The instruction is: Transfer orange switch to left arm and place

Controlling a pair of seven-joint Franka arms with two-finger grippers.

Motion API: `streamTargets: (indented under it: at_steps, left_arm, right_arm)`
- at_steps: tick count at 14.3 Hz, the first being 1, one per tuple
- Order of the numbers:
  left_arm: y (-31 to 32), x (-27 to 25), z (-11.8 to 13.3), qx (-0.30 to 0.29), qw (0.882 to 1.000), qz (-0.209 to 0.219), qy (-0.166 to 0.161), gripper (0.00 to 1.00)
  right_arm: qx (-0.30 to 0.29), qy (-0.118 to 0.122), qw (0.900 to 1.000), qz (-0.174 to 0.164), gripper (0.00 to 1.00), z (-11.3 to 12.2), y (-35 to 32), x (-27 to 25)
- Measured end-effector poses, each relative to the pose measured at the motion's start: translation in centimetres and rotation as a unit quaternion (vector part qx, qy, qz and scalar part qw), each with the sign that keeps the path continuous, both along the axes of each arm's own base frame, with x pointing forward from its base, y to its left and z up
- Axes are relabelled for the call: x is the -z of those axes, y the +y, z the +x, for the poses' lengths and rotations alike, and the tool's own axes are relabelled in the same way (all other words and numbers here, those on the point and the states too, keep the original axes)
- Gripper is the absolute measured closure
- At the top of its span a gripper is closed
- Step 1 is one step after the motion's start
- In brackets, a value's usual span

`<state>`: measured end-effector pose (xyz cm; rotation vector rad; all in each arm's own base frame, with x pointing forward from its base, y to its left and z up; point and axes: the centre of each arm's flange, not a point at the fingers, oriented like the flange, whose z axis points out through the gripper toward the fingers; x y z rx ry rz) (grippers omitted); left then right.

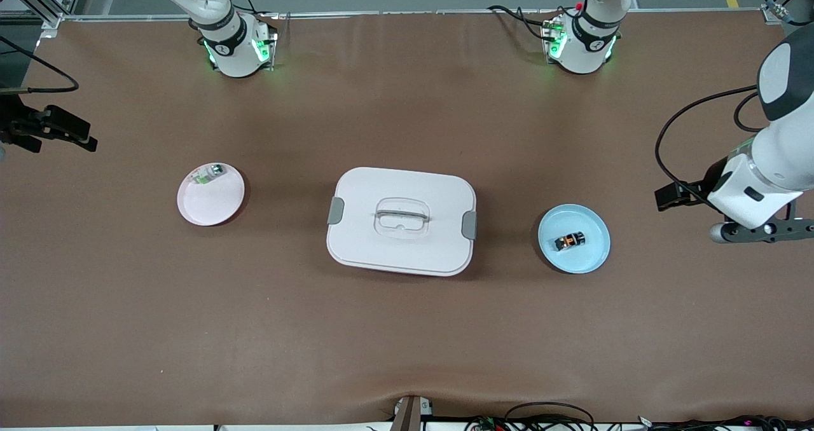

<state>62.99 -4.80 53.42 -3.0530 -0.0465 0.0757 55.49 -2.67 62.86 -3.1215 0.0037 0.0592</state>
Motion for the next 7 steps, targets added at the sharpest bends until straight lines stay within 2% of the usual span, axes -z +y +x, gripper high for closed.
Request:
streamTargets:
  at_steps: [4,7]
  left_arm:
    - [-0.1,-3.5,-1.5,0.005,0.999,0.041,-0.022,0.00]
    - [0.3,-7.1,-4.5,-0.013,0.999,0.038,-0.032,0.00]
  right_arm:
    - [0.000,-0.006,1.000,-0.001,0.00,0.0,0.0,-0.5]
    - [0.002,-0.010,1.000,-0.002,0.00,0.0,-0.3,-0.9]
